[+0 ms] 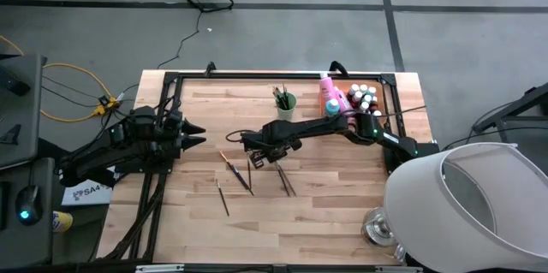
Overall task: Pick & Place Paint Supplies
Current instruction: Put the right gold paintbrush into the green cup
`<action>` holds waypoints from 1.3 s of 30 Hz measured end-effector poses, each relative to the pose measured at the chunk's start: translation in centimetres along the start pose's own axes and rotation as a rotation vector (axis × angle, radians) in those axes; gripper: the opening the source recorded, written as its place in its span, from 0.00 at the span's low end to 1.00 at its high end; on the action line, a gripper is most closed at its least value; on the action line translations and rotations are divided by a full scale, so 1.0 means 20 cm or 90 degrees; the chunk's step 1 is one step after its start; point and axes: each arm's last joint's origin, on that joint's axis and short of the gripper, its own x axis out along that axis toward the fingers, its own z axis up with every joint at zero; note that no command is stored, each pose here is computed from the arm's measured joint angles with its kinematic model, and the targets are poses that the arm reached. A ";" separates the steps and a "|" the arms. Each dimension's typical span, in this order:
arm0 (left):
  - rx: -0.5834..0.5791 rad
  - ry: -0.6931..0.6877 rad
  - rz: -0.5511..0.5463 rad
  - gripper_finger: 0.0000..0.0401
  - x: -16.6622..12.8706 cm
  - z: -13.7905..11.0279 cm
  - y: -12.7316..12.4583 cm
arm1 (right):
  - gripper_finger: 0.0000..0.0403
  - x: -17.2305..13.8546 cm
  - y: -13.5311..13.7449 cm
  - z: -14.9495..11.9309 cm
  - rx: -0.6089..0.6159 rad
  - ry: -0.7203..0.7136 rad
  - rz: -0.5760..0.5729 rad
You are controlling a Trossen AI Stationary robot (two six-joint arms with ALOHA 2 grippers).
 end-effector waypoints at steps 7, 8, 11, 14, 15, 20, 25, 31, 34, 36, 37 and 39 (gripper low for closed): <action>0.000 0.000 0.000 0.53 0.00 0.00 0.00 | 0.01 -0.31 -0.04 0.02 -0.001 -0.127 0.029; 0.000 0.000 -0.001 0.53 0.00 0.00 0.00 | 0.01 -0.36 -0.05 0.02 -0.003 -0.150 0.030; 0.000 0.000 0.000 0.53 0.00 0.00 0.00 | 0.01 -0.54 -0.09 0.02 -0.009 -0.238 0.045; 0.000 0.000 0.000 0.53 0.00 0.00 0.00 | 0.01 -0.72 -0.14 0.01 -0.012 -0.331 0.047; 0.000 0.000 0.000 0.53 0.00 0.00 0.00 | 0.01 -0.78 -0.16 0.01 -0.011 -0.361 0.047; 0.000 0.000 0.000 0.53 0.00 0.00 0.00 | 0.01 -1.03 -0.26 -0.01 -0.019 -0.493 0.040; 0.000 0.000 -0.001 0.53 0.00 0.00 0.00 | 0.01 -1.18 -0.36 -0.01 -0.035 -0.564 0.000; 0.000 0.000 0.000 0.53 0.00 0.00 0.00 | 0.01 -1.21 -0.47 0.10 -0.053 -0.579 -0.059; 0.000 0.000 0.000 0.53 0.00 0.00 0.00 | 0.01 -1.20 -0.49 0.16 -0.057 -0.572 -0.069; 0.000 0.000 0.000 0.53 0.00 0.00 0.00 | 0.01 -1.19 -0.52 0.19 -0.059 -0.562 -0.071; 0.000 -0.001 0.000 0.53 0.00 0.00 0.00 | 0.01 -1.18 -0.52 0.21 -0.063 -0.555 -0.066; 0.000 0.000 0.000 0.53 0.00 0.00 0.00 | 0.01 -1.14 -0.52 0.23 -0.070 -0.545 -0.053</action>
